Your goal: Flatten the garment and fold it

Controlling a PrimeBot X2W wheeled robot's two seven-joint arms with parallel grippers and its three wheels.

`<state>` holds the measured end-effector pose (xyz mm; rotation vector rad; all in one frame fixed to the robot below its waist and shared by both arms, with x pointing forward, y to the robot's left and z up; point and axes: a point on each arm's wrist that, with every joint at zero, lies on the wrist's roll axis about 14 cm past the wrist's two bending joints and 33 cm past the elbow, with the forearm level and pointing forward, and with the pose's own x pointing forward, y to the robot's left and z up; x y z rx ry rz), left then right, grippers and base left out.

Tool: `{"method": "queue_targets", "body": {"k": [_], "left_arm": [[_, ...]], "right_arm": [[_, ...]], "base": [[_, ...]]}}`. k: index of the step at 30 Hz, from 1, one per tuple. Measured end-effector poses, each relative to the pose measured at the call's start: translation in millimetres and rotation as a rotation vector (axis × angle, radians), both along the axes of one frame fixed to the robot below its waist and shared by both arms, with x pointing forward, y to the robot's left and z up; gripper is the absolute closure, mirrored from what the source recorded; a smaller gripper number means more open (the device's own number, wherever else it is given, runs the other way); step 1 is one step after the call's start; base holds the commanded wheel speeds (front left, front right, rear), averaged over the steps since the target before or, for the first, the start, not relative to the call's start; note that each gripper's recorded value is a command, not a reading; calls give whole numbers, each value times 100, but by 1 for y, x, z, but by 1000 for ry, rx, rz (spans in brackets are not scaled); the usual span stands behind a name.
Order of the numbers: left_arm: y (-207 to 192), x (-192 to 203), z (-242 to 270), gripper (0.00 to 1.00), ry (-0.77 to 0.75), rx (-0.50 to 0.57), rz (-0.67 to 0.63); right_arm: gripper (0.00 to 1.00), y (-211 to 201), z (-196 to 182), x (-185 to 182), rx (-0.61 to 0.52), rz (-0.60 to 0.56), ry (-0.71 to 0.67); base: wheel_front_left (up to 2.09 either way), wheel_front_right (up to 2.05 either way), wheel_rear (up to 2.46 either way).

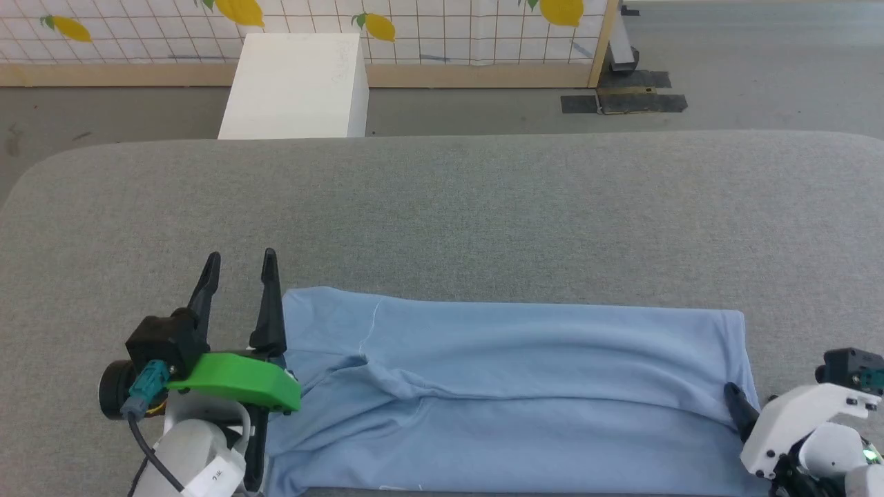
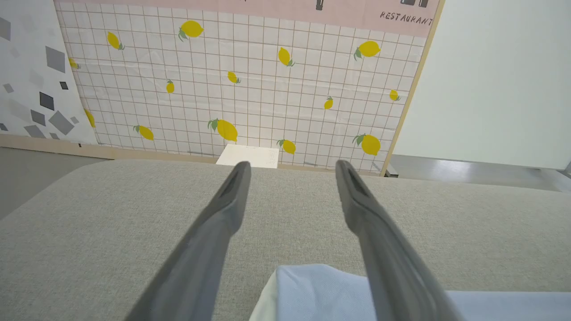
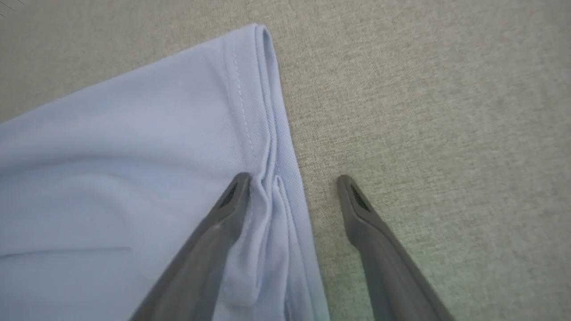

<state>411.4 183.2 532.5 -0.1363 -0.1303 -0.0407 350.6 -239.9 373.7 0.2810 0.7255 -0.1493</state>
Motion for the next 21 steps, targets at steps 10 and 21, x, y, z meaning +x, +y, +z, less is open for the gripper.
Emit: {"method": "queue_targets", "body": {"k": [10, 21], "left_arm": [[-3, -1, -8, 0, 17, -7, -7], [0, 1, -13, 0, 27, -20, 3]], "right_arm": [[100, 19, -4, -2, 22, 99, 156], [100, -26, 15, -2, -125, -3, 99]], "base": [[0, 0, 0], [0, 0, 0]]}}
